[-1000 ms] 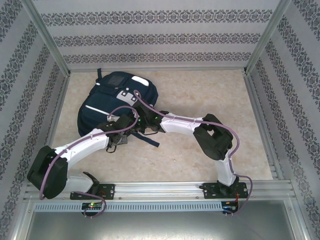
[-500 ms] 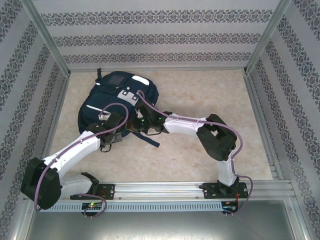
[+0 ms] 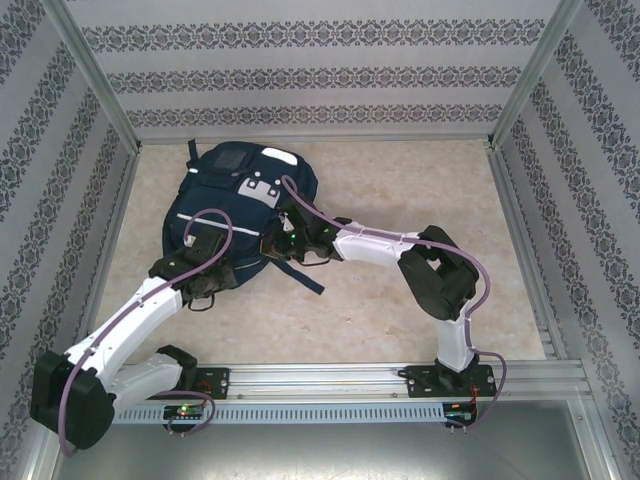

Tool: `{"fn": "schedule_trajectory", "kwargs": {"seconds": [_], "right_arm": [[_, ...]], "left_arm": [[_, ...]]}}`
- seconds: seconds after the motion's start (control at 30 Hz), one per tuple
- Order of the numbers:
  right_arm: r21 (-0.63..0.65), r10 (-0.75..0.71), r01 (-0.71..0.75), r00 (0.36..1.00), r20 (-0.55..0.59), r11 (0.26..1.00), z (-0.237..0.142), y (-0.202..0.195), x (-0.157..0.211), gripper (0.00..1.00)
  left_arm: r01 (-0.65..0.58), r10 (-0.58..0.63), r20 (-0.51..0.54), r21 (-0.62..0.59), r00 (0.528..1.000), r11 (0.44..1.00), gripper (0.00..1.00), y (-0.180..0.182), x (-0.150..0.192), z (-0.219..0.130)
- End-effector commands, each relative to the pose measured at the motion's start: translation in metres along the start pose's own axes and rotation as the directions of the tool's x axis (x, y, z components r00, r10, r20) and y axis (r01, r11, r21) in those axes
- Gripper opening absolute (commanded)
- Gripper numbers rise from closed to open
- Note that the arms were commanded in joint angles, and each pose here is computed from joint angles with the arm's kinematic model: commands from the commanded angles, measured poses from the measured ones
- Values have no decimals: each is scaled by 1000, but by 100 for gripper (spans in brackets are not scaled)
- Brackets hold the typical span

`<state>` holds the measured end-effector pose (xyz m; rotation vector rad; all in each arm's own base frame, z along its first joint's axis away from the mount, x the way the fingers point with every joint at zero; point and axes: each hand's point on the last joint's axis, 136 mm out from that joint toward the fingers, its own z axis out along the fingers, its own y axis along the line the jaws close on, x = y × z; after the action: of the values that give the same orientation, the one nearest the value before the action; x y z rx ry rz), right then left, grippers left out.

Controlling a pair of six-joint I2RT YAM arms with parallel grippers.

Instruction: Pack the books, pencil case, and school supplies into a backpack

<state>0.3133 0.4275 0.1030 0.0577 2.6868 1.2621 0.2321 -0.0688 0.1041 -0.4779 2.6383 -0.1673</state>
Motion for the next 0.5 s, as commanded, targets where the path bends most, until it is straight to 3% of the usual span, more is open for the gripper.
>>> {"fn": "schedule_trajectory", "kwargs": {"seconds": [0.0,0.07,0.17,0.27,0.47], "right_arm": [[17,-28,26,996,90,1000,-4,-4,-38,15],[29,-24,21,995,96,999,-3,-9,-43,33],[43,-30,26,995,91,999,-4,-12,-42,45],[84,-26,19,996,90,996,-6,-21,-37,53],[126,-19,3,992,127,992,-33,-32,-20,58]], "left_arm": [[-13,18,-53,91,998,996,0,-8,14,-9],[-25,33,-57,142,998,990,0,-15,16,-13],[-27,42,-61,227,997,974,0,-29,17,-16],[-22,47,-83,287,995,958,0,-42,19,-16],[-16,59,-98,394,993,919,0,-63,19,-24]]}}
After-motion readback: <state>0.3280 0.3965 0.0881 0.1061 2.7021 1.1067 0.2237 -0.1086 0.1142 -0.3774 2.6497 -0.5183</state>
